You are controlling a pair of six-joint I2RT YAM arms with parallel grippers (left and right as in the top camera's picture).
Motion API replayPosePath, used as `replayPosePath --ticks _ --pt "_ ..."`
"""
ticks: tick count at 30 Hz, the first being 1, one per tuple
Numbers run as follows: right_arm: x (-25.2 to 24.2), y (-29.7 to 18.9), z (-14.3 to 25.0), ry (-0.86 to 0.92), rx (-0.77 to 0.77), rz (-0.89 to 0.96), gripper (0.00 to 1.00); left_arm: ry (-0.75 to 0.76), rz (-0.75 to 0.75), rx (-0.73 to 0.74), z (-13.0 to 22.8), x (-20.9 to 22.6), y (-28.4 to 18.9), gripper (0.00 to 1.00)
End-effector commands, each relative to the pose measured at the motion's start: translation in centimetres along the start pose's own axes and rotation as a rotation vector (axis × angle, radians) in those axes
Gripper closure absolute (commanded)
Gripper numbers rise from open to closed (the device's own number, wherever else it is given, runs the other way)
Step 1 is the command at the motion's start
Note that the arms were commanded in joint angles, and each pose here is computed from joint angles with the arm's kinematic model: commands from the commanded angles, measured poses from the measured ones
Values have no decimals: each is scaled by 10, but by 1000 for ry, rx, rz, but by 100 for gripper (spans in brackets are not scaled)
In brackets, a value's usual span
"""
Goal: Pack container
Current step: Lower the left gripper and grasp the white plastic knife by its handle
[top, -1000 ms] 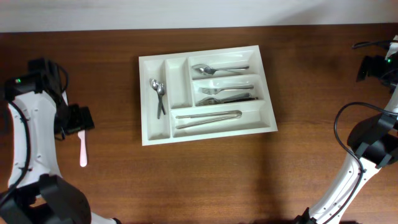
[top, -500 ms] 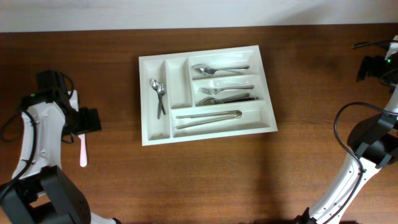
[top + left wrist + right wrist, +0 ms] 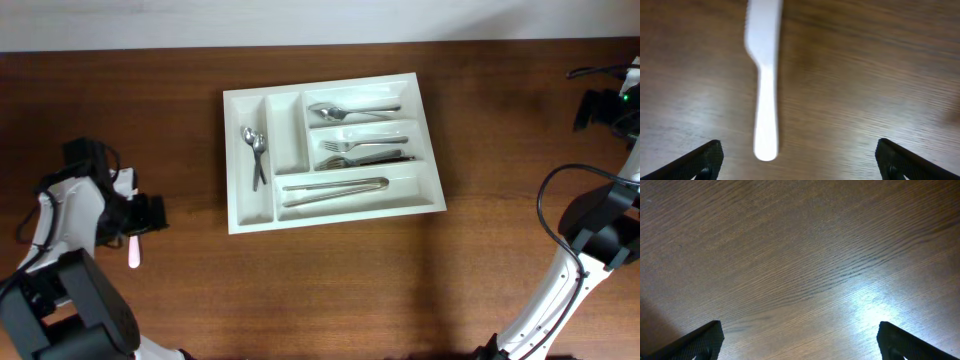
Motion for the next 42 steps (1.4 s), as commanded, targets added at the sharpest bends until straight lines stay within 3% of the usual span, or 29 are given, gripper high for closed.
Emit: replayPosePath --ticks 1,23,36,42 --pt "2 -1 1 4 -1 -6 1 -54 18 21 8 20 9 1" --pt "2 -1 1 4 -1 -6 1 141 95 -2 -2 30 44 0" --pt "2 -1 1 4 -1 -6 1 151 90 -10 -5 27 44 1" --pt "2 -1 1 4 -1 -6 1 133 -34 48 -5 26 44 1"
Point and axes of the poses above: each gripper's point midway between its finger pads, its own y axis out along the fingers, its own x axis along the line the jaws close on, z = x × y, the point moved 8 cm from there along -y, back along the fingers, and after that the axes turned 8 degrees about y, right-handed, at the moved point
